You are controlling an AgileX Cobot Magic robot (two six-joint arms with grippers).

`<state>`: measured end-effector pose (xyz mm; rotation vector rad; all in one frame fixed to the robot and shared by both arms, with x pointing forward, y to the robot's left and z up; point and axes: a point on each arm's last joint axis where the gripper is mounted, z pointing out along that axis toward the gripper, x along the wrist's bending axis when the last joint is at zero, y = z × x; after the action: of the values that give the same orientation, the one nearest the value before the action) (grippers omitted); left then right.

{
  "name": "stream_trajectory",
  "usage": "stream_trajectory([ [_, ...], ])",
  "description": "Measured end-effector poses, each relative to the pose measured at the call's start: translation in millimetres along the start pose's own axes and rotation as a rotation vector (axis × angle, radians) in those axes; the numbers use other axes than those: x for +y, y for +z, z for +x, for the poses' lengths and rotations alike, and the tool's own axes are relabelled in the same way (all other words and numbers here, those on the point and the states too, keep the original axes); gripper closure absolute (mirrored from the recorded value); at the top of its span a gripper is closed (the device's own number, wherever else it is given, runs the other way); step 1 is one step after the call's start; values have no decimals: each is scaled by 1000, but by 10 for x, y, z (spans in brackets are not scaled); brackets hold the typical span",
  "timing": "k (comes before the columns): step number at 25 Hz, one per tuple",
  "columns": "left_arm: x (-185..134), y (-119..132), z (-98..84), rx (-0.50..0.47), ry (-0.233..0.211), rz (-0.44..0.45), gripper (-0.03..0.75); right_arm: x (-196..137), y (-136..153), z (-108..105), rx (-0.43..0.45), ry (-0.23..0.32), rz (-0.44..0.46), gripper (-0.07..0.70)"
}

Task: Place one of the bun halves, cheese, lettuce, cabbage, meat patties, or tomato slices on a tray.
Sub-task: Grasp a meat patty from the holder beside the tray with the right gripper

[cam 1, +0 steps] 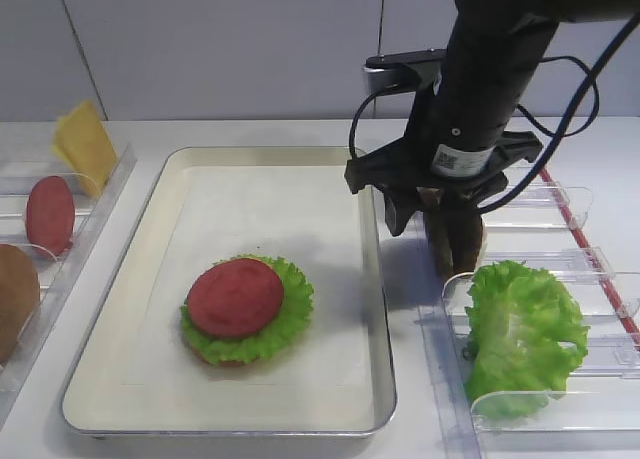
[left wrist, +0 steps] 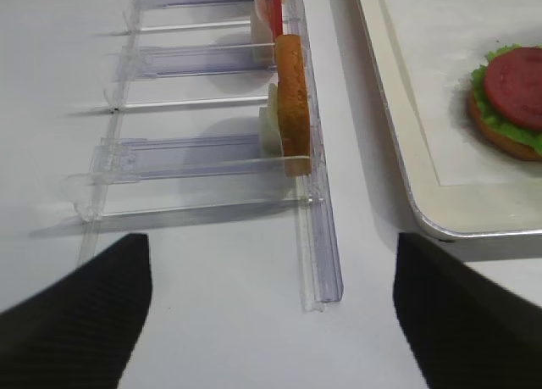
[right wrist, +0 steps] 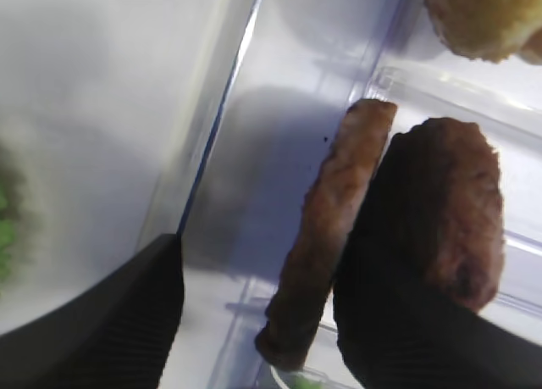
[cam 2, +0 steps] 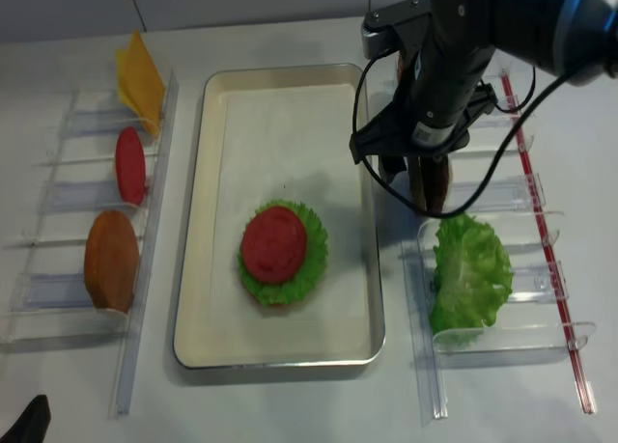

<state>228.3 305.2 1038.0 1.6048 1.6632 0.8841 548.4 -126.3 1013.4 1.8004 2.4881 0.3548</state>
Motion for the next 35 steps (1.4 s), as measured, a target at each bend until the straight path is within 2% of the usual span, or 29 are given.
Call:
stream_trajectory([
  [4,0,0,0,0,0,0,170,17,43,0,-1,2,-3,211],
  [19,0,0,0,0,0,0,170,26,42,-64,-70,30,-15,488],
  [35,0,0,0,0,0,0,170,16,7,-66,-73,33,-16,489],
])
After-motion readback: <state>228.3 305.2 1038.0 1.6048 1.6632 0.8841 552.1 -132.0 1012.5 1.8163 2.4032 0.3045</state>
